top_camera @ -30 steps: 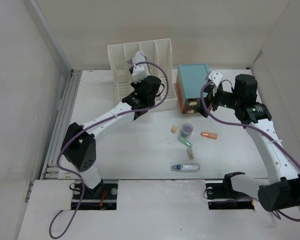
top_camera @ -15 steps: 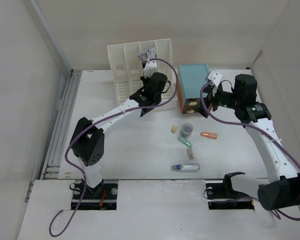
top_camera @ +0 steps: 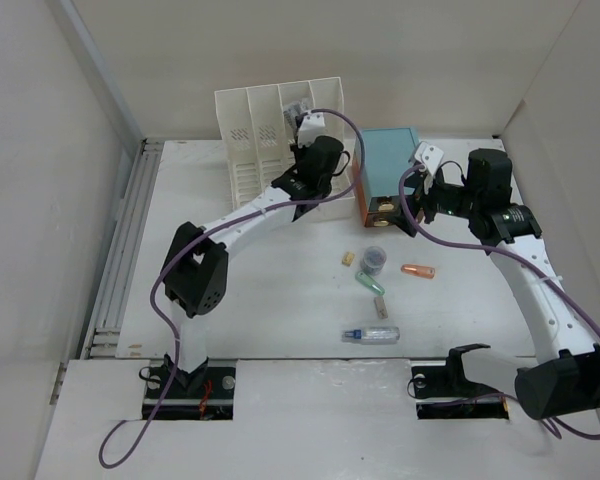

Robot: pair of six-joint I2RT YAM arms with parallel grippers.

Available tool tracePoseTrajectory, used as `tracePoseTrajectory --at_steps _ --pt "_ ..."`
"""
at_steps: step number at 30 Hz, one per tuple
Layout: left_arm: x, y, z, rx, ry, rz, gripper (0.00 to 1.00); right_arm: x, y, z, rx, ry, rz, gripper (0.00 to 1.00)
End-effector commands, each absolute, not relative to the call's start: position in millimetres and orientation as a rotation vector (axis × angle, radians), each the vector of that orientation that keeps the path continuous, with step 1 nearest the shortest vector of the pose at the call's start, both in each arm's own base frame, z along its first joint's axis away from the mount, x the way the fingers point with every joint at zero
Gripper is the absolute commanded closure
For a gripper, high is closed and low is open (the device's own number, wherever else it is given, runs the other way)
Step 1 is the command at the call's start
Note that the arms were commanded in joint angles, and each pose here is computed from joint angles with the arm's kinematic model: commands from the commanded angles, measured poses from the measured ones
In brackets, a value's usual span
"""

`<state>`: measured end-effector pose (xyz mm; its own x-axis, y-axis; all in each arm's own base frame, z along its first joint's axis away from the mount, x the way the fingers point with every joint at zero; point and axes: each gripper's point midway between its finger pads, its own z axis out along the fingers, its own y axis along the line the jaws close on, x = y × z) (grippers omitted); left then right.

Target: Organize the desk

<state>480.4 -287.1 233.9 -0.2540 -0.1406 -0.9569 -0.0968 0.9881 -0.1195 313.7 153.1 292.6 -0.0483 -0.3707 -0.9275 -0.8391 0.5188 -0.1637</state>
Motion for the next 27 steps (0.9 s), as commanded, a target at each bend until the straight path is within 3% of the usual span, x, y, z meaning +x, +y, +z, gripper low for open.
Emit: tracePoseTrajectory --at_steps 1,14,27 --pt "491 -258 218 -0.188 1.89 0.068 1.0 313 155 300 -1.063 1.606 0.533 0.0" --pt "509 -219 258 -0.152 1.761 0.293 1.0 313 156 292 -1.08 1.624 0.548 0.0" --pt "490 -218 224 -0.183 1.66 0.334 1.0 314 158 283 -1.101 1.645 0.578 0.0"
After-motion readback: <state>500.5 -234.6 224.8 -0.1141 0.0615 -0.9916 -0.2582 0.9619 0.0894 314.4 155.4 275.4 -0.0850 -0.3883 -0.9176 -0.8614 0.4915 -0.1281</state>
